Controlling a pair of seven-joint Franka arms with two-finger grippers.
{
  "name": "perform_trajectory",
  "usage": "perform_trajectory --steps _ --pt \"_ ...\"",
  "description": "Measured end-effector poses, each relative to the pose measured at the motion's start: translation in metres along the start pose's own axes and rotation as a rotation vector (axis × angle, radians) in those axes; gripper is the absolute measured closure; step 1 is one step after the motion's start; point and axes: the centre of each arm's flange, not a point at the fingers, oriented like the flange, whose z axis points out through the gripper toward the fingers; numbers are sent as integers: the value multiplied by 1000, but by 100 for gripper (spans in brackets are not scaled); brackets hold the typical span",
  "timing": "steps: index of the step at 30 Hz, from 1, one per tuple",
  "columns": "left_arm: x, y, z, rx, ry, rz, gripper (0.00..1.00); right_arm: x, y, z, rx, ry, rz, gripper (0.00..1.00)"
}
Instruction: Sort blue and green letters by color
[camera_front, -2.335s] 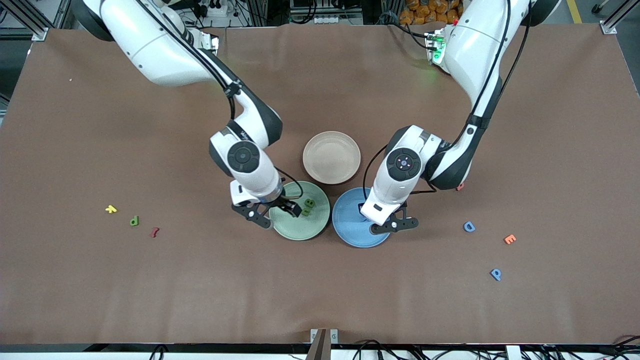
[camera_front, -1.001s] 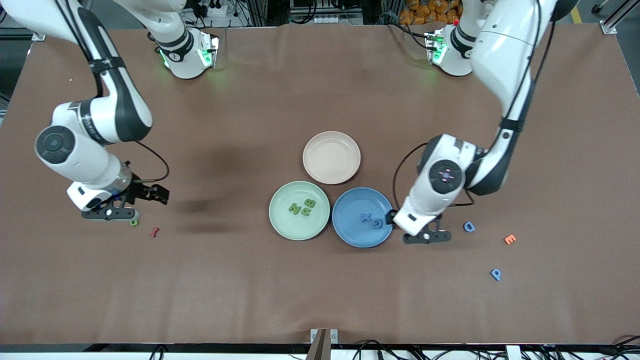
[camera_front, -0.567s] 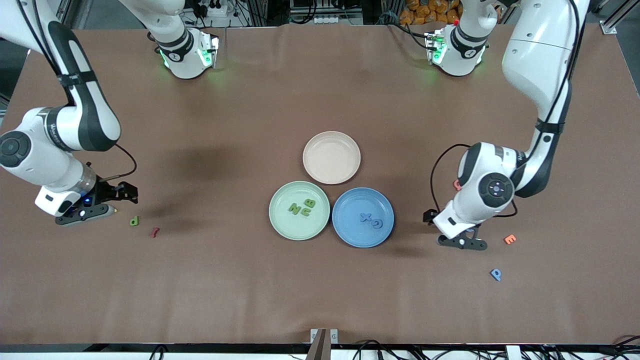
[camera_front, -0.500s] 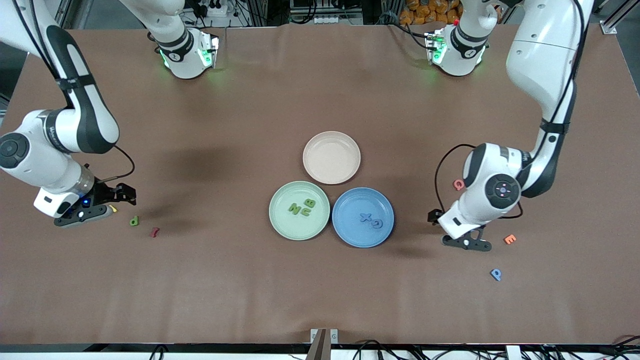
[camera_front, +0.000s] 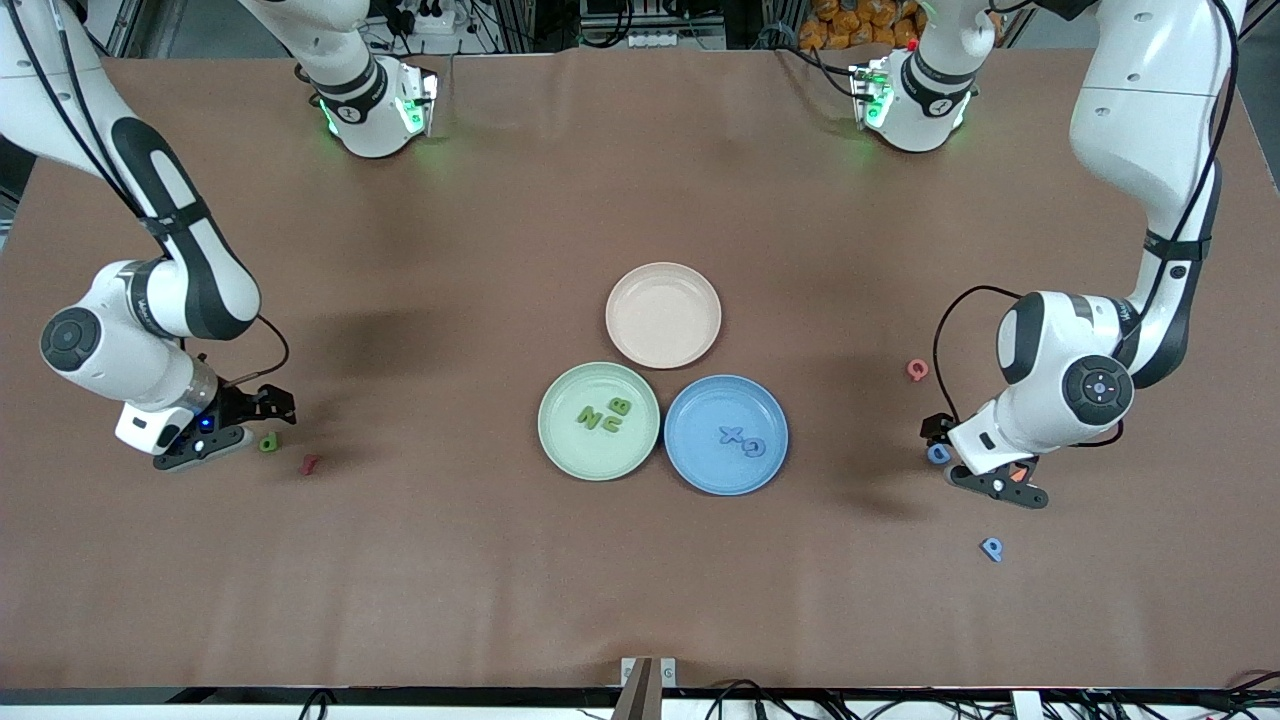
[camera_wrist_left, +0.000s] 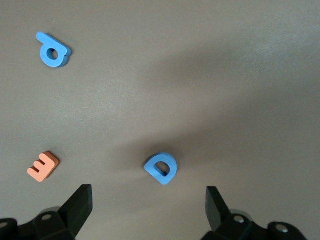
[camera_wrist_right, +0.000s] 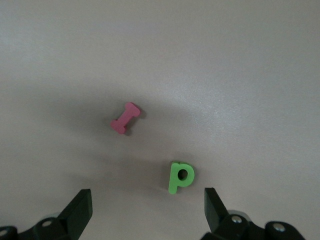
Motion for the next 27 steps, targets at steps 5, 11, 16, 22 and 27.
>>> perform_trajectory --steps 5,11,16,22,27 --pt "1 5 7 0 19 7 0 2 9 7 -1 0 8 5" --pt "3 7 15 -1 33 11 0 9 13 13 9 -19 9 15" --pt "2 9 22 1 63 10 0 13 19 17 7 -44 10 17" --pt "-11 6 40 3 106 0 0 13 22 24 -2 -57 4 23" --pt "-15 4 44 2 106 -4 0 10 24 30 -3 -68 5 26"
